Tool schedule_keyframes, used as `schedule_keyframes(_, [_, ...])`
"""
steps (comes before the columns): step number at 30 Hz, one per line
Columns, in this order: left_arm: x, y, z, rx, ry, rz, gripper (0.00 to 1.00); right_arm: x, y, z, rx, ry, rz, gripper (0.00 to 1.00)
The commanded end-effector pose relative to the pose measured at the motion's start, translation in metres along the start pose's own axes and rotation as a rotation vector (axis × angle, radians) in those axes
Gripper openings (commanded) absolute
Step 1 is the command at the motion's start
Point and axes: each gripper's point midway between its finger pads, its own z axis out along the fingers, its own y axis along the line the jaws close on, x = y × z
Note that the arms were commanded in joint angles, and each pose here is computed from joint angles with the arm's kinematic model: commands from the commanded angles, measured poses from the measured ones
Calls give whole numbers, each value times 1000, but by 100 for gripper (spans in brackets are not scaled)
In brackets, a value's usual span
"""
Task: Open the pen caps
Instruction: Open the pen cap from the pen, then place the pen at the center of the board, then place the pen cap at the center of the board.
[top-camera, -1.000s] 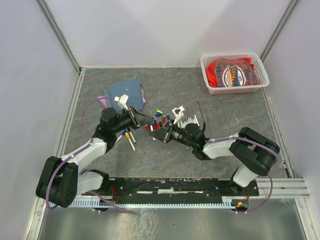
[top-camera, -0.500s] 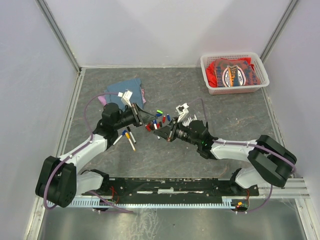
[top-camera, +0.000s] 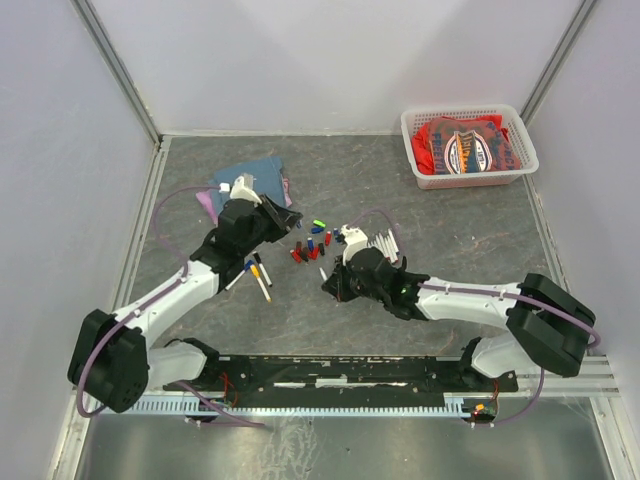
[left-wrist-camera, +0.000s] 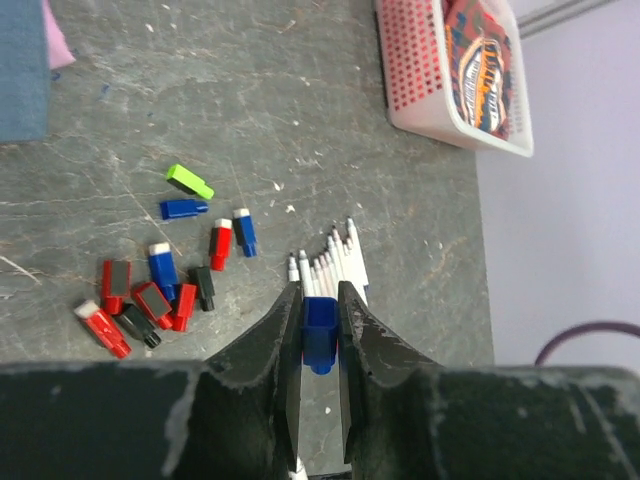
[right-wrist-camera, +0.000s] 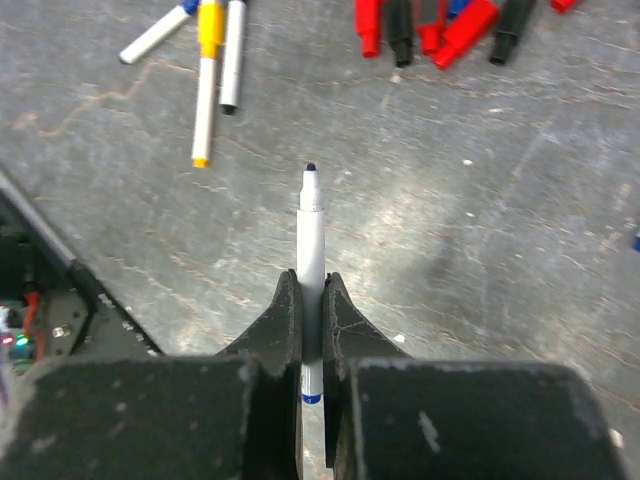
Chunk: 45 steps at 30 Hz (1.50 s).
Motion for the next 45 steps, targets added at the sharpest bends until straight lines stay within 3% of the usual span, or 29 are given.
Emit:
schedule_keyframes(1, [-18, 19, 9, -168, -62, 77, 3, -20, -24, -10, 174, -55, -57, 1])
schedule_keyframes(8, [19, 67, 34, -324, 91, 148, 3, -28, -63, -4, 363, -60, -45, 1])
schedule_keyframes(21, [39, 107, 60, -462, 184, 233, 3, -43, -106, 15, 502, -39, -14, 4])
schedule_keyframes(45, [59, 125, 74, -491, 233, 229, 29, -54, -141, 20, 630, 4, -48, 11])
